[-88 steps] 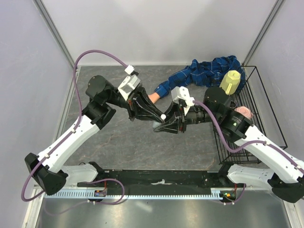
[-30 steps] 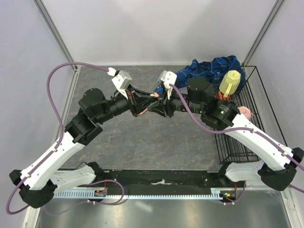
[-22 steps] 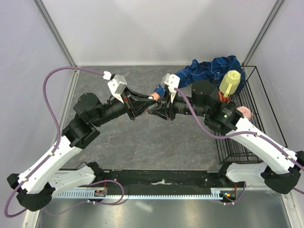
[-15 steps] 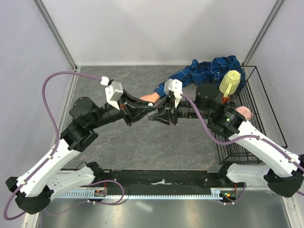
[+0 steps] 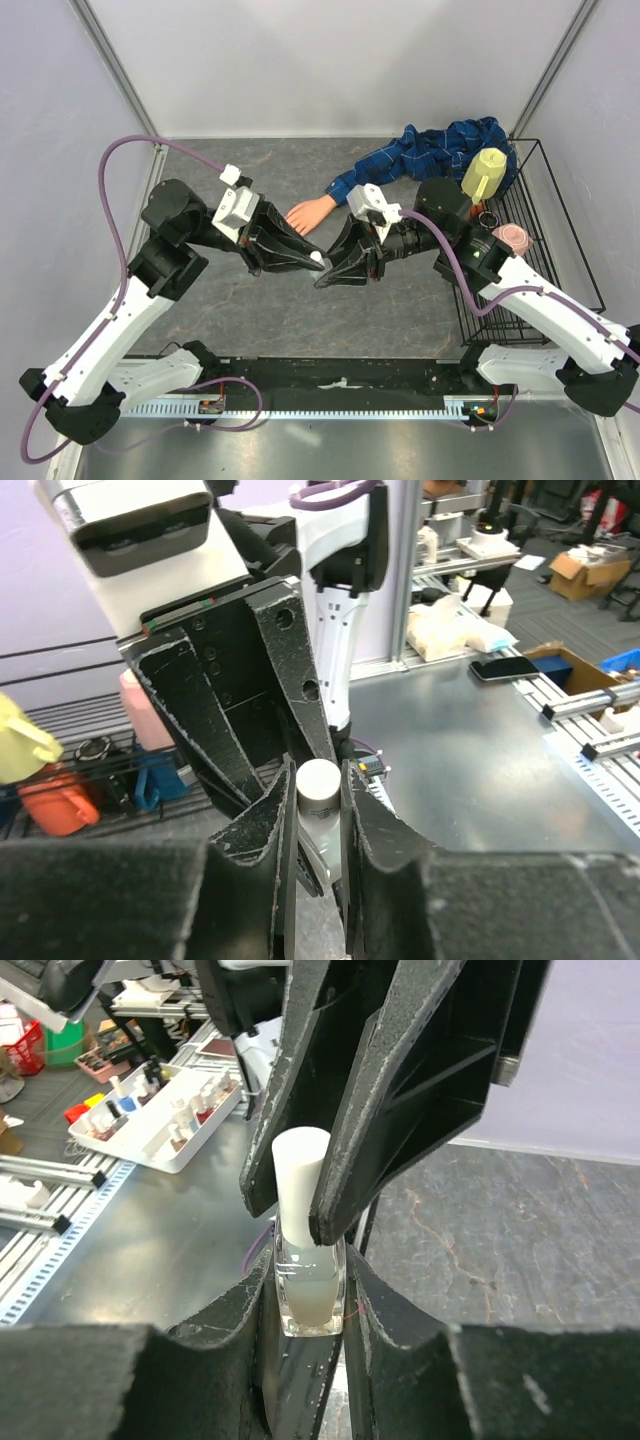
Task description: Paint the nails
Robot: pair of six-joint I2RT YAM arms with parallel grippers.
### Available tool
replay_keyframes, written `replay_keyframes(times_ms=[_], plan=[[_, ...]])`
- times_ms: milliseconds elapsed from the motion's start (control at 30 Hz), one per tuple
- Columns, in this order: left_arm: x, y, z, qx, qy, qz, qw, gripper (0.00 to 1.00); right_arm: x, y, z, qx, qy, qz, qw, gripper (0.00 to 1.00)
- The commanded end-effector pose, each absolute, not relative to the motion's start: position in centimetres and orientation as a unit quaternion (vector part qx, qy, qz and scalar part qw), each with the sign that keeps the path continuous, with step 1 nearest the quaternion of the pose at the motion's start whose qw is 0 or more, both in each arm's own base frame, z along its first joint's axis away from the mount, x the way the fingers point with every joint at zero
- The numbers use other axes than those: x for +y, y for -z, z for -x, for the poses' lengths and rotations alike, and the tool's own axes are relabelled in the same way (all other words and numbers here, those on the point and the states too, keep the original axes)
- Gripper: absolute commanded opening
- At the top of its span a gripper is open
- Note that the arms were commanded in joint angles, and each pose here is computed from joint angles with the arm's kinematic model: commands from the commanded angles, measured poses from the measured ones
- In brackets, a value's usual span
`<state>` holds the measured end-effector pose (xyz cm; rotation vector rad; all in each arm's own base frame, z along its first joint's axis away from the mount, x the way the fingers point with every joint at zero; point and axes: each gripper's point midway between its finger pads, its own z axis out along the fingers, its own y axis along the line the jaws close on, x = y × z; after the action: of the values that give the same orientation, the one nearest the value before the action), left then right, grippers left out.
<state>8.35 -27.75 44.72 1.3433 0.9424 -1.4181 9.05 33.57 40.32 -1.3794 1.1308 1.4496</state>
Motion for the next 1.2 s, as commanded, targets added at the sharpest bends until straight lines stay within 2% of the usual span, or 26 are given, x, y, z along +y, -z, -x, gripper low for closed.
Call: replay_keyframes(times_ms=[0, 33, 67, 167, 200, 267, 333, 400, 667, 767, 967, 1167], plan=[[-26.5, -46.6, -9.8, 0.421, 0.531, -0.505, 0.534, 0.44, 33.3, -42.6, -11.2, 0.458, -0.546, 0.518, 0.473, 0.0], [-26.4, -46.8, -10.7, 0.44, 0.521, -0.482, 0.551, 0.53, 33.3, -42.8, -12.0, 0.47, -0.532, 0.51, 0.486, 0.0], [-25.9, -47.3, -12.6, 0.471, 0.496, -0.437, 0.584, 0.69, 33.3, -42.0, -13.5, 0.502, -0.505, 0.495, 0.499, 0.0], [-24.3, -47.9, -15.5, 0.526, 0.454, -0.352, 0.627, 0.83, 32.9, -41.5, -15.7, 0.547, -0.462, 0.471, 0.515, 0.0], [-23.9, -47.9, -16.0, 0.545, 0.452, -0.324, 0.627, 0.85, 32.9, -41.5, -17.0, 0.556, -0.437, 0.466, 0.532, 0.0], [-22.5, -48.1, -17.9, 0.586, 0.425, -0.26, 0.639, 0.85, 32.8, -40.9, -18.3, 0.579, -0.411, 0.455, 0.537, 0.0], [-21.8, -47.8, -19.5, 0.616, 0.411, -0.208, 0.639, 0.79, 32.6, -40.8, -20.0, 0.6, -0.381, 0.436, 0.552, 0.0], [-21.7, -47.6, -19.8, 0.625, 0.415, -0.189, 0.633, 0.72, 32.7, -40.9, -21.0, 0.61, -0.369, 0.424, 0.558, 0.0], [-22.7, -47.0, -21.7, 0.638, 0.44, -0.134, 0.618, 0.7, 32.7, -40.4, -23.4, 0.638, -0.331, 0.396, 0.571, 0.0], [-23.4, -46.8, -22.2, 0.643, 0.448, -0.129, 0.608, 0.63, 32.5, -40.2, -23.8, 0.644, -0.324, 0.39, 0.572, 0.0], [-24.9, -46.0, -22.5, 0.652, 0.459, -0.138, 0.588, 0.61, 32.6, -40.1, -24.0, 0.647, -0.321, 0.387, 0.573, 0.0], [-26.4, -45.0, -22.8, 0.657, 0.458, -0.164, 0.577, 0.65, 32.7, -40.3, -24.1, 0.646, -0.321, 0.387, 0.574, 0.0]])
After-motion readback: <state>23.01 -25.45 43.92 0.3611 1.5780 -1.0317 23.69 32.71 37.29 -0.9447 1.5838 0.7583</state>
